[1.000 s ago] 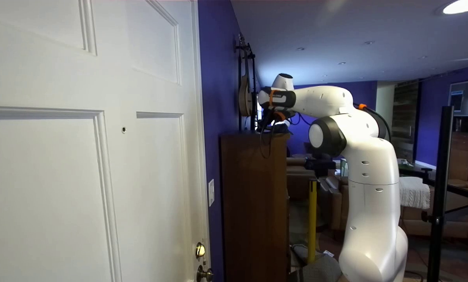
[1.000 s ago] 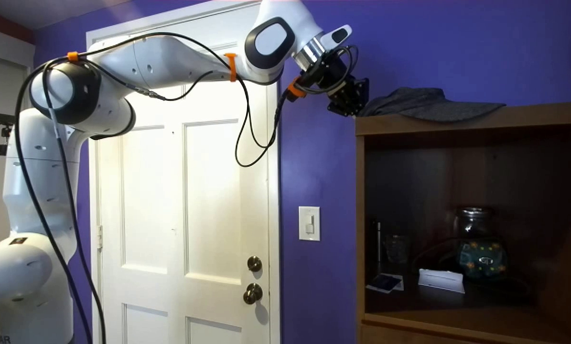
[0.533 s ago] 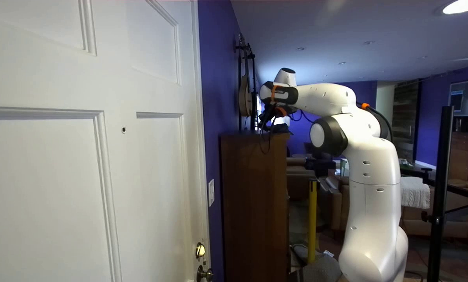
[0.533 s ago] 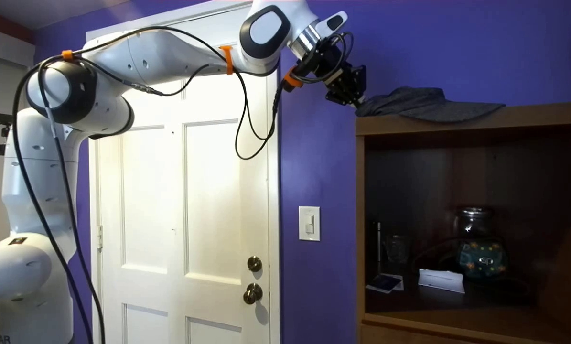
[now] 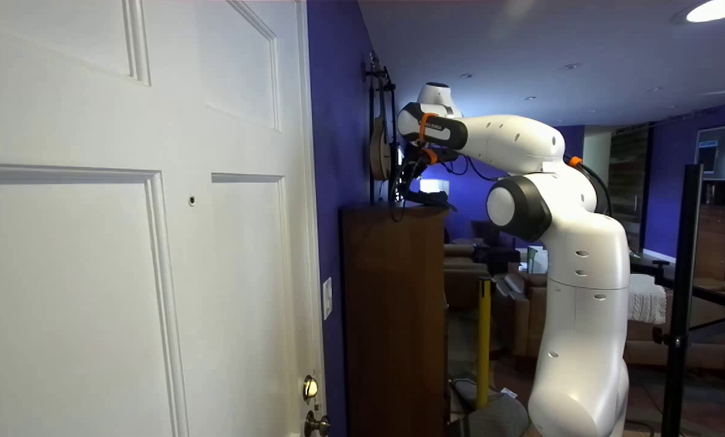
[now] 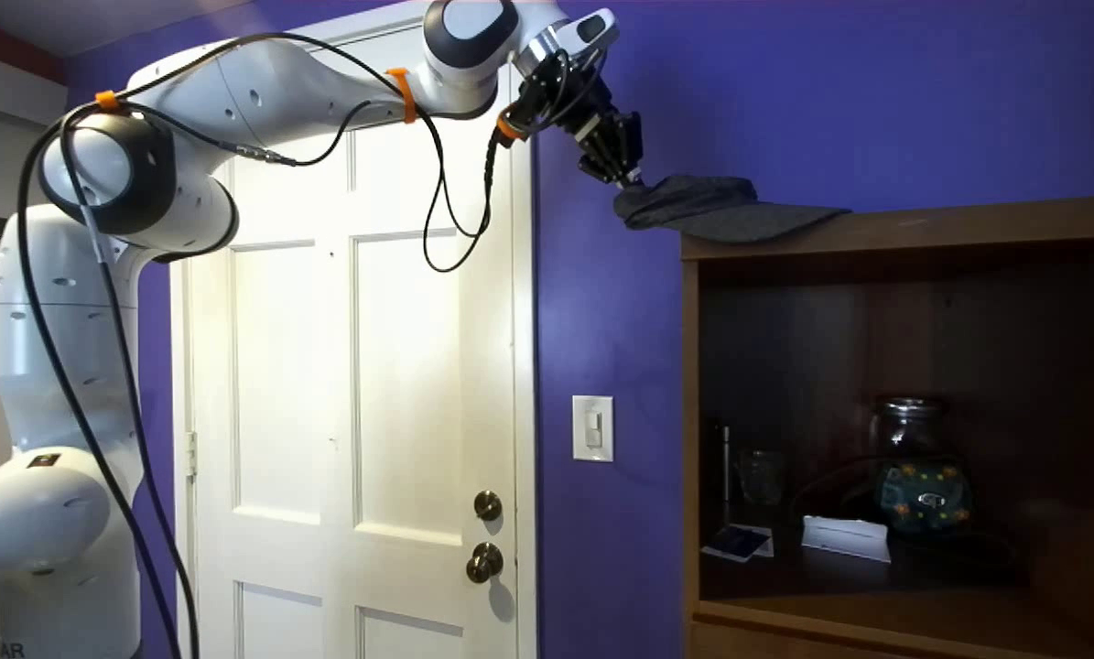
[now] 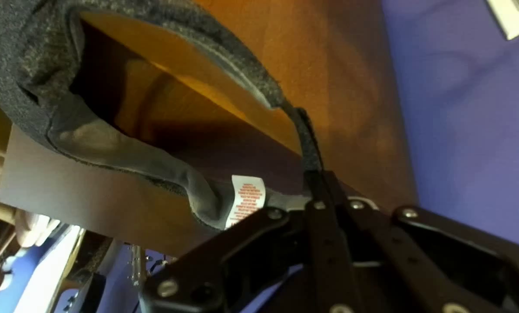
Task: Remove the half sports cap from the top of the cabinet and hang it on the door hanging nail
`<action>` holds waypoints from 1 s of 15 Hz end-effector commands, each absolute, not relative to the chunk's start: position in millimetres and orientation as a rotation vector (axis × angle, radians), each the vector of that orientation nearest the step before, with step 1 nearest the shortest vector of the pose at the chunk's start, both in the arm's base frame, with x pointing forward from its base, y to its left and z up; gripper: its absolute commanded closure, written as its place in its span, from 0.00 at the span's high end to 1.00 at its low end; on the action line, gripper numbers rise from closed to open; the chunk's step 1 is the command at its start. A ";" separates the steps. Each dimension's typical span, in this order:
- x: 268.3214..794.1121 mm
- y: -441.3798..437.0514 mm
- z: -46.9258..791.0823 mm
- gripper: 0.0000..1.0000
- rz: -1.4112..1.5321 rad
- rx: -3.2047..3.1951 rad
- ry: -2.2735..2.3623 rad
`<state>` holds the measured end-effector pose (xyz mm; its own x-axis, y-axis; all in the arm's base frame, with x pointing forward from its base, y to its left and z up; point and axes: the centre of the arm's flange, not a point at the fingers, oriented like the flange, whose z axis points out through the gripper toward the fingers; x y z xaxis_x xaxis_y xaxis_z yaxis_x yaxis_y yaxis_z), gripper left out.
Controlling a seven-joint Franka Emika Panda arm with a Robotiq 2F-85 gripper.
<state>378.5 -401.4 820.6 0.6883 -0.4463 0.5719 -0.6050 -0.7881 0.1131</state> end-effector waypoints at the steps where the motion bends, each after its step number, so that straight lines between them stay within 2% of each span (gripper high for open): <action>1: 386.4 -365.4 842.6 0.00 0.699 2.636 -0.974; 5: 402.8 -334.5 841.5 0.00 0.723 2.666 -0.973; 15: 404.0 -338.3 836.4 0.02 0.724 2.687 -0.956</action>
